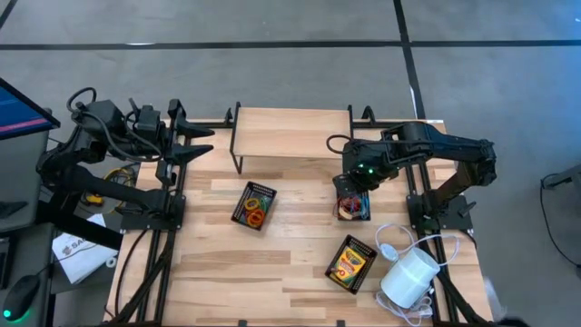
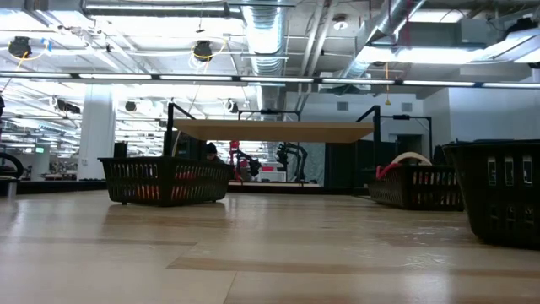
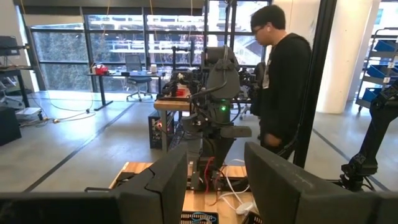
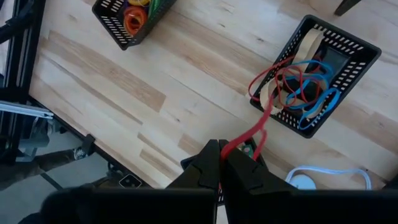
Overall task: Pick & Place Office Desk Supplies
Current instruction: Put the red rubber band into the top right black bin
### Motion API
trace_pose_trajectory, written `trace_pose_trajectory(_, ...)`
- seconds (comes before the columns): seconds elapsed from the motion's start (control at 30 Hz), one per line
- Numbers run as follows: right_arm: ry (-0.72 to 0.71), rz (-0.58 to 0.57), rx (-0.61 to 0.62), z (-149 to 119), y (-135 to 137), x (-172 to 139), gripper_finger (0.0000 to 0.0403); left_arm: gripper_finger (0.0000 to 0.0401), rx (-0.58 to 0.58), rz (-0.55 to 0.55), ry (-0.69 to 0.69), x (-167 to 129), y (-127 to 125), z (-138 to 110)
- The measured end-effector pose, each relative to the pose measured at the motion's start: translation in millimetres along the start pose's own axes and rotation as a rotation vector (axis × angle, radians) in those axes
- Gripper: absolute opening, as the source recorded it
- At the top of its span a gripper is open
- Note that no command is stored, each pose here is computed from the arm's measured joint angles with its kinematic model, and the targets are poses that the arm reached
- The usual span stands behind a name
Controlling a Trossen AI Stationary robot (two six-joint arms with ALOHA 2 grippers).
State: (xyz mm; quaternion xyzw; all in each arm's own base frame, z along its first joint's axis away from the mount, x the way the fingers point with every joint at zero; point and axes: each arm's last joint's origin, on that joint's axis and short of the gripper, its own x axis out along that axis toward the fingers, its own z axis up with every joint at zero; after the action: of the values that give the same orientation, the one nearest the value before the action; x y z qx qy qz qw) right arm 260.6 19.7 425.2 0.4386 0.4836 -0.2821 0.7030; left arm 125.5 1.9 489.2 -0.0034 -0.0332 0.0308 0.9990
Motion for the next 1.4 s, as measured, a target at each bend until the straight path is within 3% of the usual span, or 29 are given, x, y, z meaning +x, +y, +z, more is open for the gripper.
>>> trace_pose_trajectory(1.4, -0.017, -0.066, 0.004, 8.4, 7.8, 18.7, 0.0, 0.0153, -0.003, -0.003, -0.002, 0.1, -0.1, 0.2)
